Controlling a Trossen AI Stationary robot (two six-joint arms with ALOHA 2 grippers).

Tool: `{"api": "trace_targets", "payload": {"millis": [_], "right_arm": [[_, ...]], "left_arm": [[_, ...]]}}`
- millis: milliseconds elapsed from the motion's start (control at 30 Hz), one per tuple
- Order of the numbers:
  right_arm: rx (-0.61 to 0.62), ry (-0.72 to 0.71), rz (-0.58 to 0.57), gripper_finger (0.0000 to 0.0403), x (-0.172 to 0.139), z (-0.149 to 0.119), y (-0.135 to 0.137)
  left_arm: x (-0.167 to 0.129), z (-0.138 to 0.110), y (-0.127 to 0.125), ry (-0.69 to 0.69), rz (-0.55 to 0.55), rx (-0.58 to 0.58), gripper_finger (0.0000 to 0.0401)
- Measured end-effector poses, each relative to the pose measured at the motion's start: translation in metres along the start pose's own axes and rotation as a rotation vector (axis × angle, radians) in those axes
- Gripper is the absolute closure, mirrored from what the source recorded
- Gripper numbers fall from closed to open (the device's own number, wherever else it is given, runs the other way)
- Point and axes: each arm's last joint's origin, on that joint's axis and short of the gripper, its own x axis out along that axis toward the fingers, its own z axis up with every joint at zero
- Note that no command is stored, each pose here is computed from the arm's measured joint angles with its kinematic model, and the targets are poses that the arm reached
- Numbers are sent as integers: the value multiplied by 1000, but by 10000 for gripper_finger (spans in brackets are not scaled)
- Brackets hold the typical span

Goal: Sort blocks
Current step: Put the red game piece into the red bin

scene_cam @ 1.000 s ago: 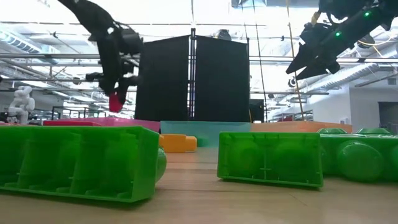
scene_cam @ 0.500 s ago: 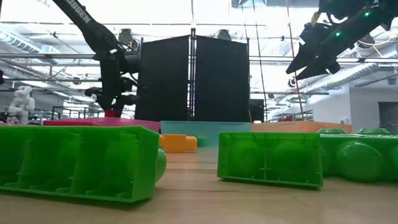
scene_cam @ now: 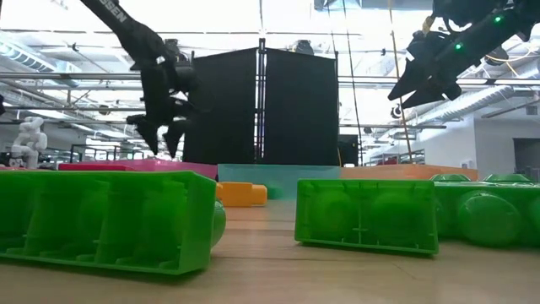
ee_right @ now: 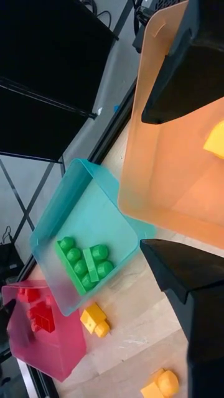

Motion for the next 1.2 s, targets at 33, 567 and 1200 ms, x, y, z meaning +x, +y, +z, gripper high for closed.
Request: {"api": "trace_targets", "payload": {"millis": [33, 567, 1200], "right_arm": [[-1, 0, 0, 88, 0, 0, 0], [-36, 28, -3, 88, 0, -3, 0], [-36, 65, -6, 88, 0, -6, -1]], "left_arm": [[-7, 2, -4, -8, -76, 15, 105], [-135, -87, -171, -225, -786, 709, 102], [-100, -184, -272, -248, -734, 1512, 102]]}}
